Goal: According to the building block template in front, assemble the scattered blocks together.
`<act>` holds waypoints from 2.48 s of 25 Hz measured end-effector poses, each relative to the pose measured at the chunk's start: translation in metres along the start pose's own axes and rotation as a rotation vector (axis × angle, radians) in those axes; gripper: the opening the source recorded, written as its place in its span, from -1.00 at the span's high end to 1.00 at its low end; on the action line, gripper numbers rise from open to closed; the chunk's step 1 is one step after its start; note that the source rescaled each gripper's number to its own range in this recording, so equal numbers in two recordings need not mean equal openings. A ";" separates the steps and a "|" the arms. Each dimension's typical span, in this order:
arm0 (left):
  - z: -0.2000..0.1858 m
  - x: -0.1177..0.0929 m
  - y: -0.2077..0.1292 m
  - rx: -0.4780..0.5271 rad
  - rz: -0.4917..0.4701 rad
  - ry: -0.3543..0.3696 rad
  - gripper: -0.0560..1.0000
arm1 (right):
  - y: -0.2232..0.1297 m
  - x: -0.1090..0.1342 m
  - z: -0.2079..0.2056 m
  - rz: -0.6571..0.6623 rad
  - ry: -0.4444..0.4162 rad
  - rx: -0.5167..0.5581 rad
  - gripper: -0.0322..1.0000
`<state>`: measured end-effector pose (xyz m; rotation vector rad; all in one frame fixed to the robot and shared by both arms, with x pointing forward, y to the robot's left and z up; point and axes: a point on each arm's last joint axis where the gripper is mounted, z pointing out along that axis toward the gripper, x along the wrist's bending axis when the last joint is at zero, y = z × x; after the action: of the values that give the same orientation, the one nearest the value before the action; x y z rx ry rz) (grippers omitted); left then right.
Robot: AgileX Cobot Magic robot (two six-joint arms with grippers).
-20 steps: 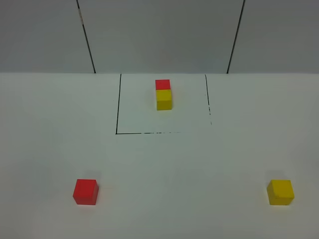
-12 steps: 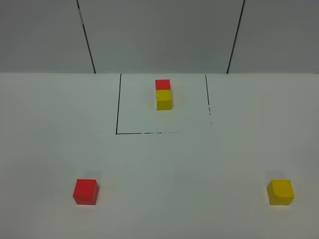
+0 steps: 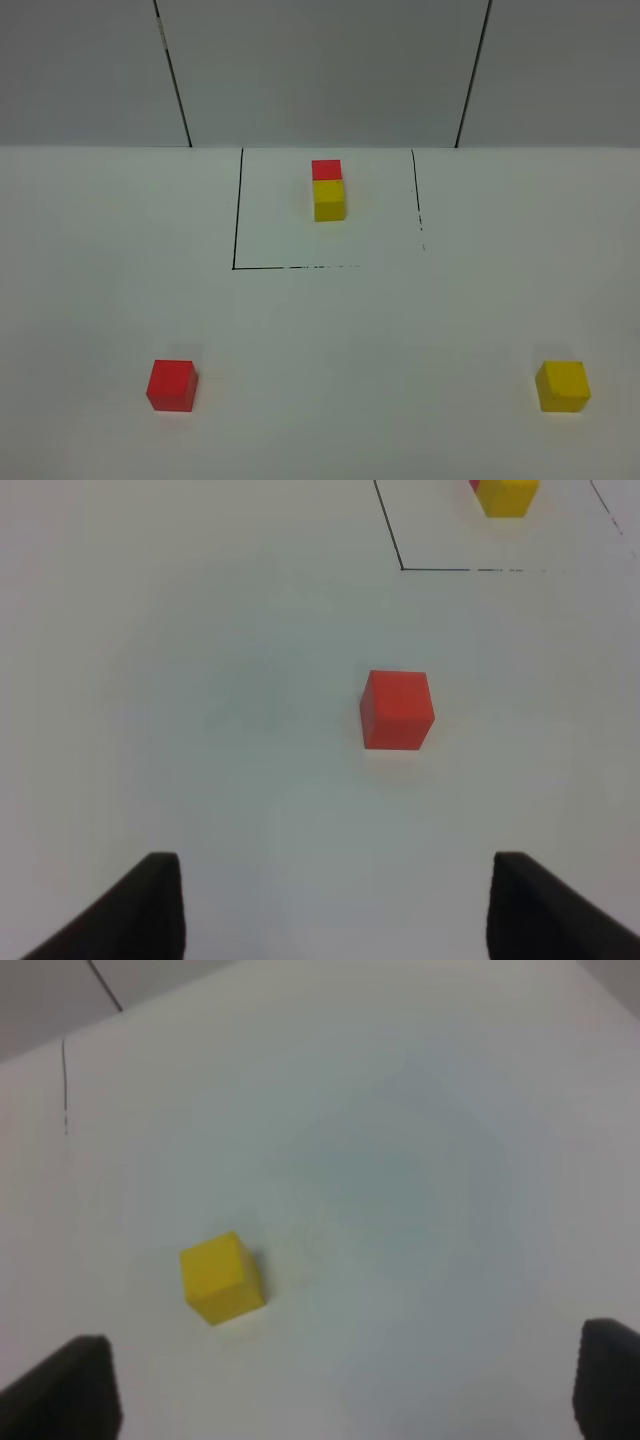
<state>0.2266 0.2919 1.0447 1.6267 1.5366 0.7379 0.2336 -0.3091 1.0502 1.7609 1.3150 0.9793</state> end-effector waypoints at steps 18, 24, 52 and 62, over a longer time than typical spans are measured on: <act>0.000 0.000 0.000 0.000 0.000 0.000 0.11 | 0.000 0.000 0.000 0.000 0.000 0.000 -0.62; -0.002 -0.003 0.012 0.005 -0.016 -0.031 -0.17 | 0.000 0.000 0.000 0.000 0.000 0.000 -0.62; 0.226 -0.019 0.107 0.968 -0.109 0.013 -0.98 | 0.000 0.000 0.000 0.000 0.000 0.000 -0.62; 0.271 -0.049 0.105 0.991 -0.011 0.074 -0.96 | 0.000 0.000 0.000 0.000 0.000 0.000 -0.62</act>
<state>0.5042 0.2077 0.9904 2.2718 2.1308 -0.0356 0.2336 -0.3091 1.0502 1.7609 1.3150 0.9793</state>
